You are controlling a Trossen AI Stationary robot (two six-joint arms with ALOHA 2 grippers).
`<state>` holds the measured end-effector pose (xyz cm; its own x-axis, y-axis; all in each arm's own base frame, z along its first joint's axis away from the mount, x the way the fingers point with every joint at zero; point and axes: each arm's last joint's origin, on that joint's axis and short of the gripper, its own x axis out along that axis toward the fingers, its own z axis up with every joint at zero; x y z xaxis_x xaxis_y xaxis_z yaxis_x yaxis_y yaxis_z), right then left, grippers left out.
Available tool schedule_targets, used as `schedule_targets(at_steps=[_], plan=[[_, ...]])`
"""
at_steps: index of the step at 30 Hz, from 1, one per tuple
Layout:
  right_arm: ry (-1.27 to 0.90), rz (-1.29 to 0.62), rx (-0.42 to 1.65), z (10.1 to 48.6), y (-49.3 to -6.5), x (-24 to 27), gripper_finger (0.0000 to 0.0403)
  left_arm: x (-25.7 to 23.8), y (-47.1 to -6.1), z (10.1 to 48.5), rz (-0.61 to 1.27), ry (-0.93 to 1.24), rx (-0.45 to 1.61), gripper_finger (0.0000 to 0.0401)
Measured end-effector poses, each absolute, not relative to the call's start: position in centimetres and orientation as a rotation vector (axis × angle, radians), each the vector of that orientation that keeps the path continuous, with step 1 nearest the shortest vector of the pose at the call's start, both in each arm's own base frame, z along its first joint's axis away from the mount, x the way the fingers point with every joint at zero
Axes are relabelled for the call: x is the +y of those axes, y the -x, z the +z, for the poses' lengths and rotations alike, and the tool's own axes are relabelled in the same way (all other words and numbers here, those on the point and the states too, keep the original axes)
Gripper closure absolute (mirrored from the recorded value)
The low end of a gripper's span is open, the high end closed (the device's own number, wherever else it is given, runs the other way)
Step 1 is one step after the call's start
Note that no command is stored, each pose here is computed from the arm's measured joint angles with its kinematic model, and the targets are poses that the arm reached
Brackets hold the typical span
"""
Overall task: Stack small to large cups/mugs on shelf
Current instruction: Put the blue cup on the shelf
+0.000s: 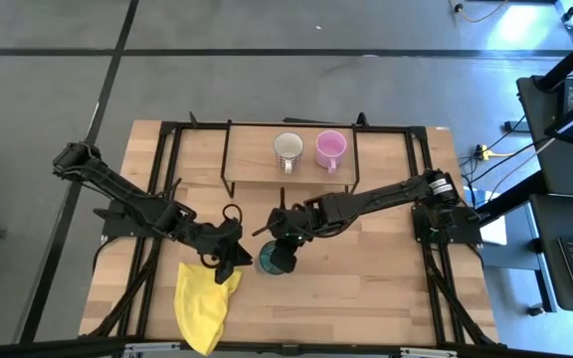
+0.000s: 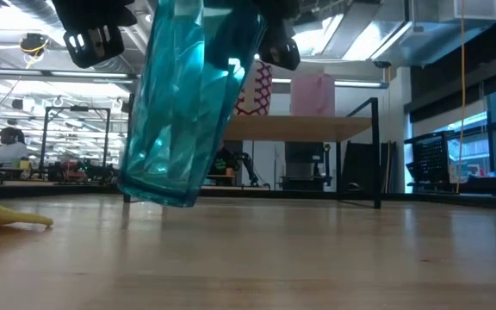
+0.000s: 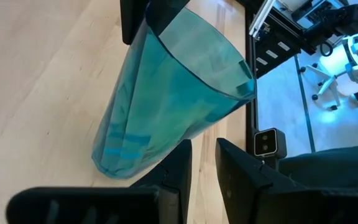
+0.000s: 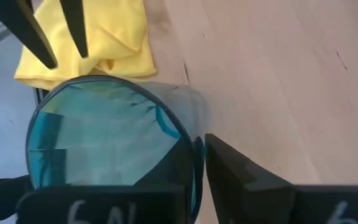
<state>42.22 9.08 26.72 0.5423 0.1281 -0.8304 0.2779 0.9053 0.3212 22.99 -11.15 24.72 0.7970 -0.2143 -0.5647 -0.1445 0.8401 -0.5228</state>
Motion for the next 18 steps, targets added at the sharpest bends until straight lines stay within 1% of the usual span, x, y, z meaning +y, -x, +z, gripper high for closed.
schedule_targets(at_steps=[14, 18], plan=[[-0.444, -0.087, 0.994, 26.76, -42.29, 9.1, 0.0358, -11.16, -23.01, 24.75, -0.042, 0.585, 0.654, 0.0335], [-0.423, -0.085, 0.99, 26.76, -42.32, 9.01, 0.0349, -11.16, -23.01, 24.76, -0.043, 0.585, 0.653, 0.0335]])
